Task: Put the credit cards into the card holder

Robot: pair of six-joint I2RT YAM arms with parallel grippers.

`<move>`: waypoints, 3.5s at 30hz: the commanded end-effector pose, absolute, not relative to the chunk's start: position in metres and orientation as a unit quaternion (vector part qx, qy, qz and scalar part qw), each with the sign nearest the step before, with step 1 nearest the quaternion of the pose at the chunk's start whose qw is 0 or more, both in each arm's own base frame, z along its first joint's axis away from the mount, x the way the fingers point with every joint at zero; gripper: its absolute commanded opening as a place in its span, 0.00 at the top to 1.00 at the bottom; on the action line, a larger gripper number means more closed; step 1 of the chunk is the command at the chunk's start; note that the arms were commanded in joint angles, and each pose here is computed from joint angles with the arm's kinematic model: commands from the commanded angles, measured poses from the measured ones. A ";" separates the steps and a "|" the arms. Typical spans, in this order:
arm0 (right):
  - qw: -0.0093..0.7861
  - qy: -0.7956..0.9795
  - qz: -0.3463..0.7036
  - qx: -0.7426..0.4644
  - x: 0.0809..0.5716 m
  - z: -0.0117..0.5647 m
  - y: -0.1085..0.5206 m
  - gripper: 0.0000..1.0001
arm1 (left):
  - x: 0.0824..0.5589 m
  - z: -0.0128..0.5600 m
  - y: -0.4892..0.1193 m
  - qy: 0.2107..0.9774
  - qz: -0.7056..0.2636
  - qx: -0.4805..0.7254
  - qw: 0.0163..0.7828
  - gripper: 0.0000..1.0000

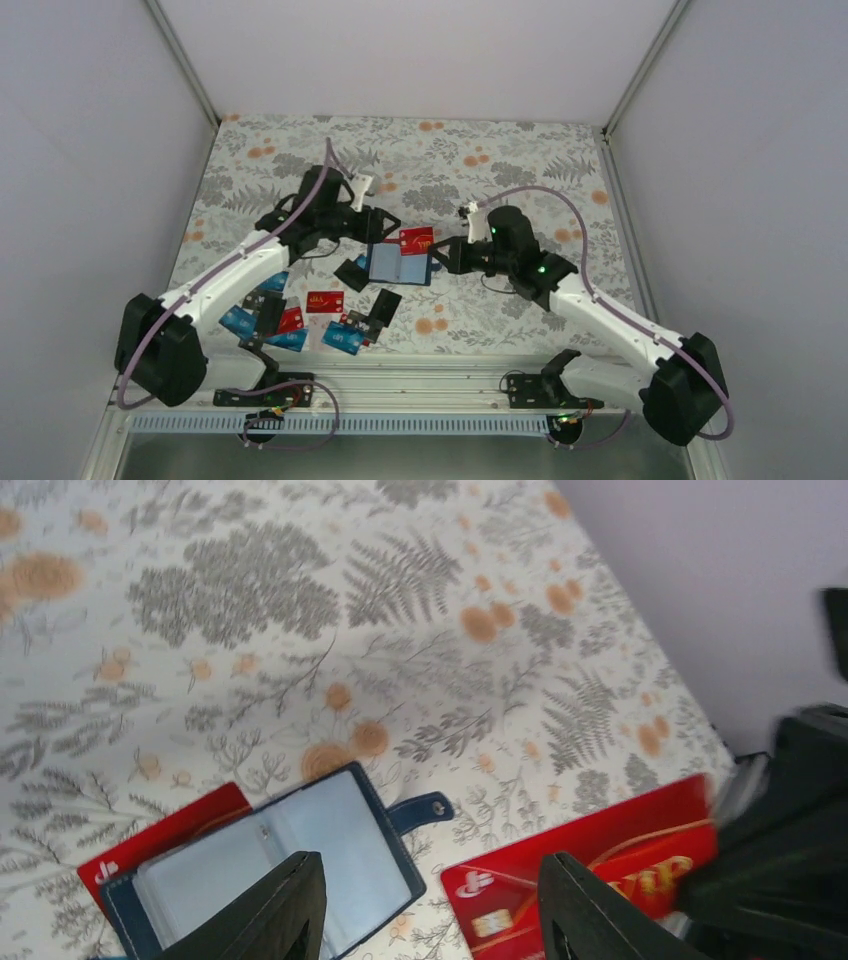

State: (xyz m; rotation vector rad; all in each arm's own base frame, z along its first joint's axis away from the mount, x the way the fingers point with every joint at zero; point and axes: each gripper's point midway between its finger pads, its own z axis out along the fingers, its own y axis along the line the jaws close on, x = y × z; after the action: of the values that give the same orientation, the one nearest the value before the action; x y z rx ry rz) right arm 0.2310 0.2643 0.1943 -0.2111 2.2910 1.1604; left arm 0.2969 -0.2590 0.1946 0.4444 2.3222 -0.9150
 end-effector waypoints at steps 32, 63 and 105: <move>0.262 0.607 0.592 -0.461 0.180 0.283 0.306 0.96 | 0.189 0.299 -0.256 0.733 -0.482 0.368 0.308 0.56; 0.364 0.663 0.587 -0.289 0.245 0.346 0.310 0.26 | 0.252 0.362 -0.262 0.705 -0.524 0.197 0.436 0.98; 0.325 0.563 0.585 -0.484 0.189 0.365 0.307 0.96 | 0.201 0.372 -0.254 0.697 -0.458 0.363 0.416 0.67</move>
State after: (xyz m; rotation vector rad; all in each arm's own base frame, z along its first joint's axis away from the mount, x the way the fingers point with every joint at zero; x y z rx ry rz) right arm 0.2053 0.3130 0.3498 -1.1905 1.5725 1.5251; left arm 0.2059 -0.2536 0.3762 0.8426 1.7498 -1.1663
